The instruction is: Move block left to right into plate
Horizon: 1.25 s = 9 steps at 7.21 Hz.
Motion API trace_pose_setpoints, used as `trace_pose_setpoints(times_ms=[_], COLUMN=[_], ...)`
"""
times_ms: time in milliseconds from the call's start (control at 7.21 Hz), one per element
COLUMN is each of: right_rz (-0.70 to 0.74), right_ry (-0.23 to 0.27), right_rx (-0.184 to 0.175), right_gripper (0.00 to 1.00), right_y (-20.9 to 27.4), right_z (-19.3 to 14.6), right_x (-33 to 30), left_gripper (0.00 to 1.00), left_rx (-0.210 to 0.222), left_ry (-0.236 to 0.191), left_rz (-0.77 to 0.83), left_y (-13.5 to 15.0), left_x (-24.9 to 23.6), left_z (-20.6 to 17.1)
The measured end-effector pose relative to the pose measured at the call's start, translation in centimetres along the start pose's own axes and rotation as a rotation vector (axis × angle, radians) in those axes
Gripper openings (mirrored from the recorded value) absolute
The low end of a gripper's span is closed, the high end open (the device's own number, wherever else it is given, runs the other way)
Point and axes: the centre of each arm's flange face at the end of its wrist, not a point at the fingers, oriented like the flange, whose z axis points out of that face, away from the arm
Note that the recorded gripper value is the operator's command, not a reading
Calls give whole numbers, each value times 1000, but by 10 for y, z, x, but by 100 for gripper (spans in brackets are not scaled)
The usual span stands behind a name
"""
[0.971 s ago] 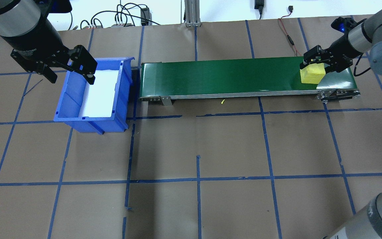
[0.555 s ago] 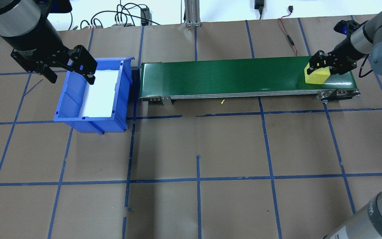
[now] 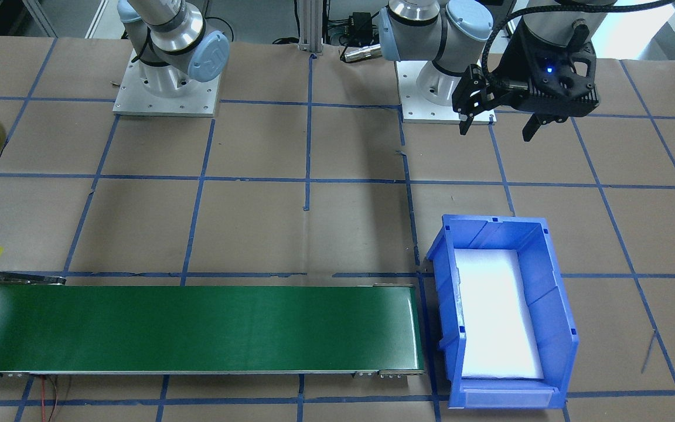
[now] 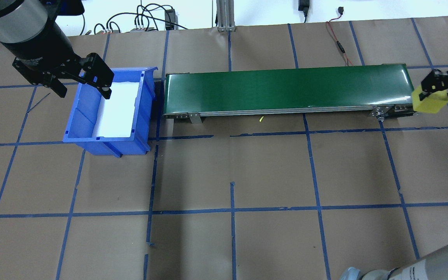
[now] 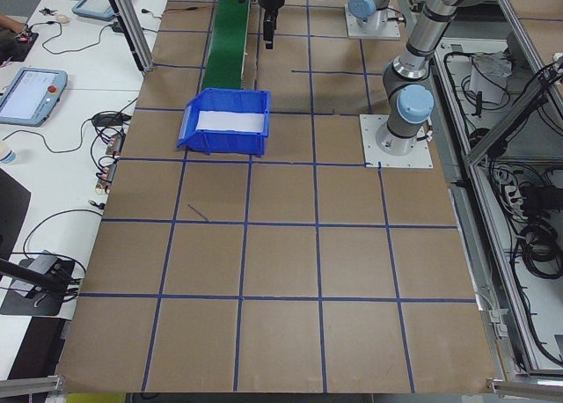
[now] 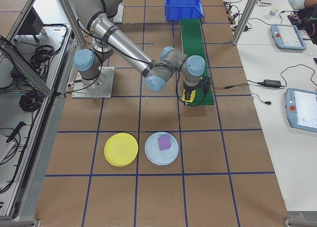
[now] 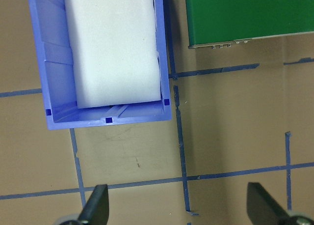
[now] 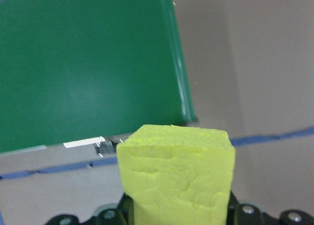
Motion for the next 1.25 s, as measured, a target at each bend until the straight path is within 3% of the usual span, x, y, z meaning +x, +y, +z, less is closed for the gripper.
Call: trace_pose_setpoints(times_ms=[278,416,694,833,971,1110,1249], right_rz=[3,14,23,-2,-32,-63,-98], right_ry=[-16,-36,-55,-45,-25,1,45], right_rx=[-76,-92,-86,-68,-60,-53,-21], right_gripper=[8,8,10,16,37,73,100], right_y=[83,130,220,251,266,271,270], right_z=[-12,-9,0,6,16,24,24], right_x=[110,166,254,281,295,304,310], left_gripper=[100,100,100,100,100,100,100], left_rx=[-1,0,-1,0,0,-1,-1], left_ry=[0,0,-1,-1,-1,0,0], left_rz=[0,0,0,0,0,0,0], left_y=[0,0,0,0,0,0,0], left_x=[0,0,0,0,0,0,0], left_z=[0,0,0,0,0,0,0])
